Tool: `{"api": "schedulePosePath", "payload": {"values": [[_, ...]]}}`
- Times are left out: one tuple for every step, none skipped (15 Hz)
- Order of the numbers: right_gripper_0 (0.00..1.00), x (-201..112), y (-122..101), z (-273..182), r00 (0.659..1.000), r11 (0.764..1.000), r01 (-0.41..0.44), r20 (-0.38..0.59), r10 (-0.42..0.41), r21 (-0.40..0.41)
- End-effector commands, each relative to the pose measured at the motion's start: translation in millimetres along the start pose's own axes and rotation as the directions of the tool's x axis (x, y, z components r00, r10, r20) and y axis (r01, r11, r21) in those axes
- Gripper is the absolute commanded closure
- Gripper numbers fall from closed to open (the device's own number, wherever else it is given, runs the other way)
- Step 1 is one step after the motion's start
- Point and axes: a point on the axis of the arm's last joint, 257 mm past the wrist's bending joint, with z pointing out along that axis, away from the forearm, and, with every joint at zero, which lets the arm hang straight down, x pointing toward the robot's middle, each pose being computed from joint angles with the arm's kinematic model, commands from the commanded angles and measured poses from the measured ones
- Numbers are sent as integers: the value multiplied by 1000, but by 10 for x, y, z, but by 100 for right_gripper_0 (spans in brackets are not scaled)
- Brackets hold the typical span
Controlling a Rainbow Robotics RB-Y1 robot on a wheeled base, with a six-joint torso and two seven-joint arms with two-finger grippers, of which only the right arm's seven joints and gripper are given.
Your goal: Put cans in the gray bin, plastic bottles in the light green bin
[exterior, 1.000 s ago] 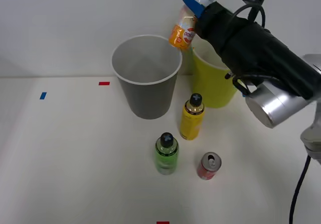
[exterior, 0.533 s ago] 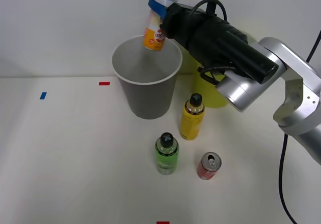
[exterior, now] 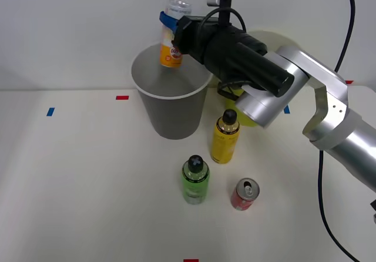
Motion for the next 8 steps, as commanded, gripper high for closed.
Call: {"api": "schedulePosePath", "payload": {"values": [[88,42,74,22,1000,1000,-1,-3,1,-10],[88,33,100,31,1000,1000,8,4,-8,-12],[89,45,95,43,1000,1000,11,5,-11,-8],[87,96,91,77,1000,1000,3,0,-3,-3],[69,112,73,120,1000,1000,17,4,-17,7],[39,147,46,171,1000,1000,22,4,-22,15],[12,186,26,236,1000,1000,16,5,-16,13],[0,199,19,278,1000,1000,10,8,-10,9]]}}
